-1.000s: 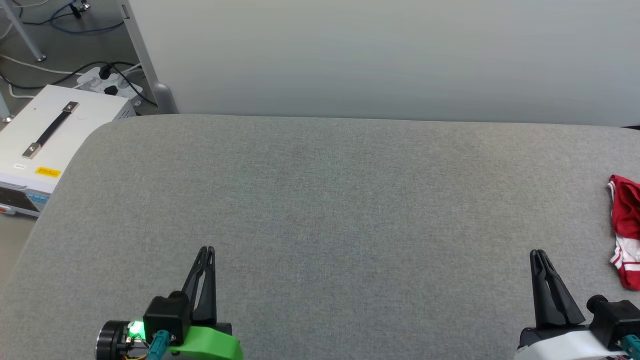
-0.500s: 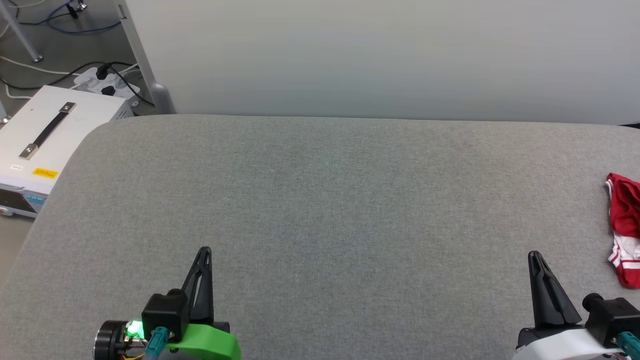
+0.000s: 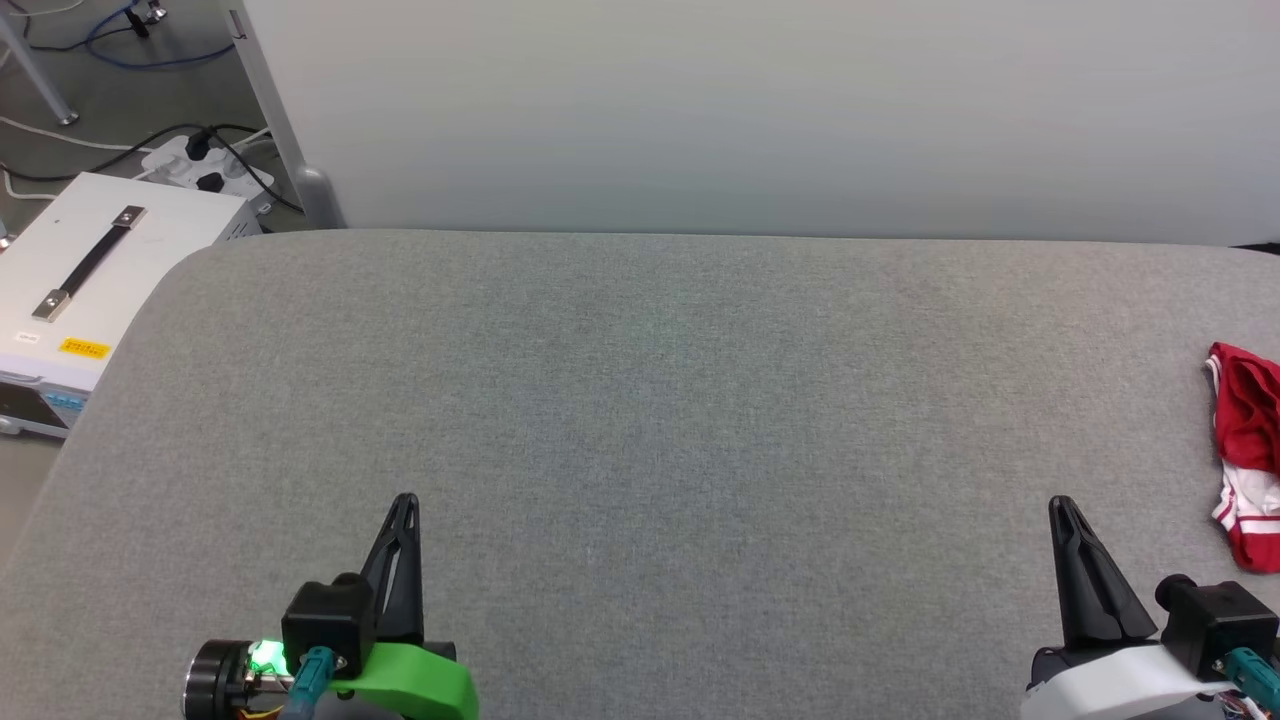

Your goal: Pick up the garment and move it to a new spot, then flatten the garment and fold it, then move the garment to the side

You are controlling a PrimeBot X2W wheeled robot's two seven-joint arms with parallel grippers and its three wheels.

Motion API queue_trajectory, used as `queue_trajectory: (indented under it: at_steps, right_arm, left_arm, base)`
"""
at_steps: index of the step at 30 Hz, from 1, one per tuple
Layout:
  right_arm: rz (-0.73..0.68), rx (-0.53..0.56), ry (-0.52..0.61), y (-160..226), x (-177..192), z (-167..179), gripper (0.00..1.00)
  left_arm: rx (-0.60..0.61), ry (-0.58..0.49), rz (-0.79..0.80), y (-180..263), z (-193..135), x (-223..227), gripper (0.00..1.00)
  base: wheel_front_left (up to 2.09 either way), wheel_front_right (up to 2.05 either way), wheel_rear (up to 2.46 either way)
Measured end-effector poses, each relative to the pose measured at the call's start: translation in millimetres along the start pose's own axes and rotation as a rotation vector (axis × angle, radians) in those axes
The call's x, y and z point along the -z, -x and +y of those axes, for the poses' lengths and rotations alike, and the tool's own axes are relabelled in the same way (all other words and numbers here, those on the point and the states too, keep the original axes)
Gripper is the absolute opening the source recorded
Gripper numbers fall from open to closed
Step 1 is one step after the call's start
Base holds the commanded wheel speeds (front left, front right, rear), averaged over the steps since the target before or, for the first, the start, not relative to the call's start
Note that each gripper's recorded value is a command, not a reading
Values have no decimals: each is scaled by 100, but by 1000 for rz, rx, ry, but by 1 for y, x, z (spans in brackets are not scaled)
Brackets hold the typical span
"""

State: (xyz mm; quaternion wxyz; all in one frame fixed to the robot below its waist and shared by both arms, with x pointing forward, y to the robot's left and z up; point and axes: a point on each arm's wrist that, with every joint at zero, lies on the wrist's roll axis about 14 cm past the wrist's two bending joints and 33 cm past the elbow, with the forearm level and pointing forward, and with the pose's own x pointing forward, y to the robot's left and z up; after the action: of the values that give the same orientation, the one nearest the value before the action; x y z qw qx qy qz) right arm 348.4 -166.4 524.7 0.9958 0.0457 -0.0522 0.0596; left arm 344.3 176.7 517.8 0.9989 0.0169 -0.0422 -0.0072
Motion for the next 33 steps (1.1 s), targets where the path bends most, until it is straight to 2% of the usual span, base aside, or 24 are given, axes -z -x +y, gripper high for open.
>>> queue_trajectory:
  at_steps: [33]
  right_arm:
    - [45,-7,48,-6,2,1,0]
  left_arm:
    - [-2,-1,39,-8,-1,0,0]
  base:
    - [0,0,0]
